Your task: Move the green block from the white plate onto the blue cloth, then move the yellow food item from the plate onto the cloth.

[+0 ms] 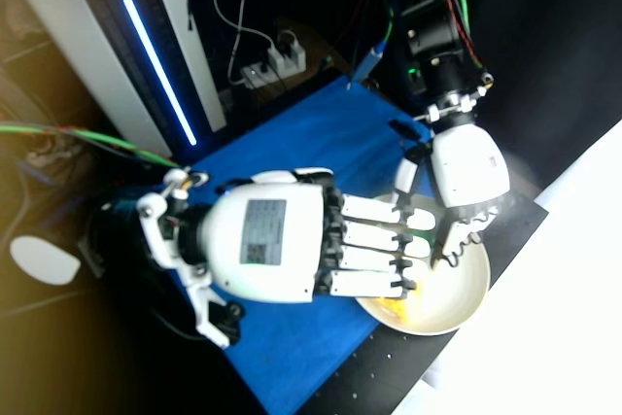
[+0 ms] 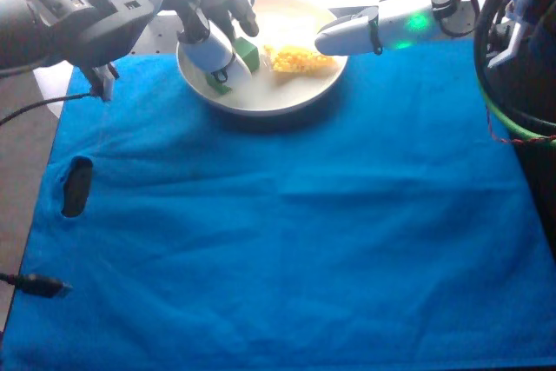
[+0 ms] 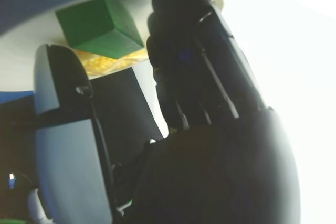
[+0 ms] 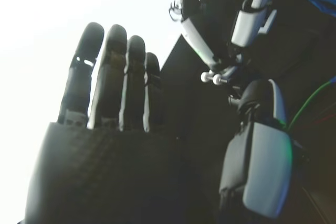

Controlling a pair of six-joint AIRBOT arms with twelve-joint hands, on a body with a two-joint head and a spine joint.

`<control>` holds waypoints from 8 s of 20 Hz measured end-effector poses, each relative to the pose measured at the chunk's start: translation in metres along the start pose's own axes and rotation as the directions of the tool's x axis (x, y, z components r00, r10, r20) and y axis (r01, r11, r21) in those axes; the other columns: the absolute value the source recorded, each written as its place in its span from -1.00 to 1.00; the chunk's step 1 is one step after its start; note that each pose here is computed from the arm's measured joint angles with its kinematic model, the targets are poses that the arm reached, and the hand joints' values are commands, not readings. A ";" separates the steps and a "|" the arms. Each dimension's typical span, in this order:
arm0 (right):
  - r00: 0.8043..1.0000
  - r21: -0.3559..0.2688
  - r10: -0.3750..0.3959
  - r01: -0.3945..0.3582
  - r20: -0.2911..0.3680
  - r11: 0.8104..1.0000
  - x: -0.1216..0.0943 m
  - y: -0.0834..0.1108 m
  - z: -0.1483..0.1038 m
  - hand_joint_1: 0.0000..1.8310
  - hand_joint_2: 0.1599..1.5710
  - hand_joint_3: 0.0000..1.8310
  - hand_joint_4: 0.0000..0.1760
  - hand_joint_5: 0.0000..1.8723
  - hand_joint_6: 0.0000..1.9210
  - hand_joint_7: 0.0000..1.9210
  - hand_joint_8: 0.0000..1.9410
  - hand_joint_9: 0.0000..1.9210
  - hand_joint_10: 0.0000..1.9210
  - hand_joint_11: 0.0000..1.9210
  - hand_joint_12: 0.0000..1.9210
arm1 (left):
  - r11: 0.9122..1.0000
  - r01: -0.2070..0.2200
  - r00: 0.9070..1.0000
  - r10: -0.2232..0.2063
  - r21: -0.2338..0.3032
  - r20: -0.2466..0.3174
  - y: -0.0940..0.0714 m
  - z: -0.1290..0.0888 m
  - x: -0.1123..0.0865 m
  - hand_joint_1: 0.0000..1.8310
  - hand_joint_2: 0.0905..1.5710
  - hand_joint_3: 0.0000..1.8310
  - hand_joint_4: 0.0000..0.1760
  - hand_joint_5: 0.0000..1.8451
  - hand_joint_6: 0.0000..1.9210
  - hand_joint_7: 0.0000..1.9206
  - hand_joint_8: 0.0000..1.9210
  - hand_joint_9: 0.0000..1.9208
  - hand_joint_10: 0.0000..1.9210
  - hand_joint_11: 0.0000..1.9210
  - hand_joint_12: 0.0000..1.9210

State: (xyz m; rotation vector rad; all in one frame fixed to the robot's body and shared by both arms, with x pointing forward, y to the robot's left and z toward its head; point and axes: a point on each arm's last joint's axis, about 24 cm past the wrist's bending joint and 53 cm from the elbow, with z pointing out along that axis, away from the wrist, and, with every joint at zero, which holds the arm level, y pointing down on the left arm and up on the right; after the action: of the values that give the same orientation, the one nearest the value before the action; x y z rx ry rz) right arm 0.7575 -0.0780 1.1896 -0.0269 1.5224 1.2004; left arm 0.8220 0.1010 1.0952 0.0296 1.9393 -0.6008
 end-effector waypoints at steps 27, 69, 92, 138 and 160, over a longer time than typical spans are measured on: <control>1.000 -0.012 0.003 -0.003 -0.009 1.000 0.006 0.005 0.003 -0.38 0.02 -1.00 -1.00 -0.56 -0.99 -0.44 -1.00 -0.47 -1.00 -0.95 0.23 | 0.984 -0.091 0.991 0.074 0.151 0.115 -0.047 -0.053 -0.066 0.39 0.36 -1.00 -1.00 0.10 -0.27 0.08 0.17 0.30 -0.67 0.08 -0.31; 1.000 0.040 0.010 -0.011 0.016 0.999 -0.013 -0.010 -0.009 -0.41 0.03 -1.00 -1.00 -0.57 -1.00 -0.49 -1.00 -0.48 -1.00 -0.88 0.21 | 0.887 0.020 0.988 0.052 0.461 -0.142 -0.086 -0.127 0.064 0.40 0.30 -1.00 -1.00 0.28 -0.57 0.15 0.06 0.08 0.04 -0.13 0.48; 0.999 0.062 -0.044 0.045 -0.019 0.997 -0.011 -0.010 0.006 -0.40 -0.01 -1.00 -1.00 -0.61 -1.00 -0.69 -0.97 -0.62 -0.95 -0.98 0.54 | 0.888 0.059 0.998 -0.042 0.455 -0.048 -0.072 -0.127 0.018 -0.69 0.27 -1.00 -1.00 -0.08 -1.00 -0.30 0.19 -0.33 0.54 -0.36 0.85; 0.988 0.105 -0.123 0.132 -0.090 0.986 0.036 -0.023 0.066 -0.26 0.08 -1.00 -1.00 -0.62 -1.00 -0.58 -1.00 -0.51 -1.00 -0.98 0.39 | 0.942 -0.091 0.921 -0.044 0.324 0.387 -0.055 -0.162 -0.169 -0.25 0.16 -1.00 -0.75 -0.71 -1.00 -0.69 -1.00 -0.71 -1.00 -0.98 -0.29; 0.952 0.199 -0.224 0.265 -0.207 0.943 0.081 -0.071 0.069 0.09 0.12 -1.00 -1.00 -0.24 -0.99 -0.10 -0.98 -0.13 -0.95 -0.60 0.28 | 0.926 -0.112 0.925 -0.035 0.361 0.378 -0.078 -0.158 -0.162 -0.21 0.16 -1.00 -0.86 -0.75 -1.00 -0.68 -1.00 -0.67 -1.00 -0.96 -0.31</control>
State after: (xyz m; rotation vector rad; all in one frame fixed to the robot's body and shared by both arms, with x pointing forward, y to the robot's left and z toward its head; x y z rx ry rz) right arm 0.8204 -0.0195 1.0942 -0.1751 1.7510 0.8398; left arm 0.7371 0.1391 1.3157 0.1823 1.4243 -0.8784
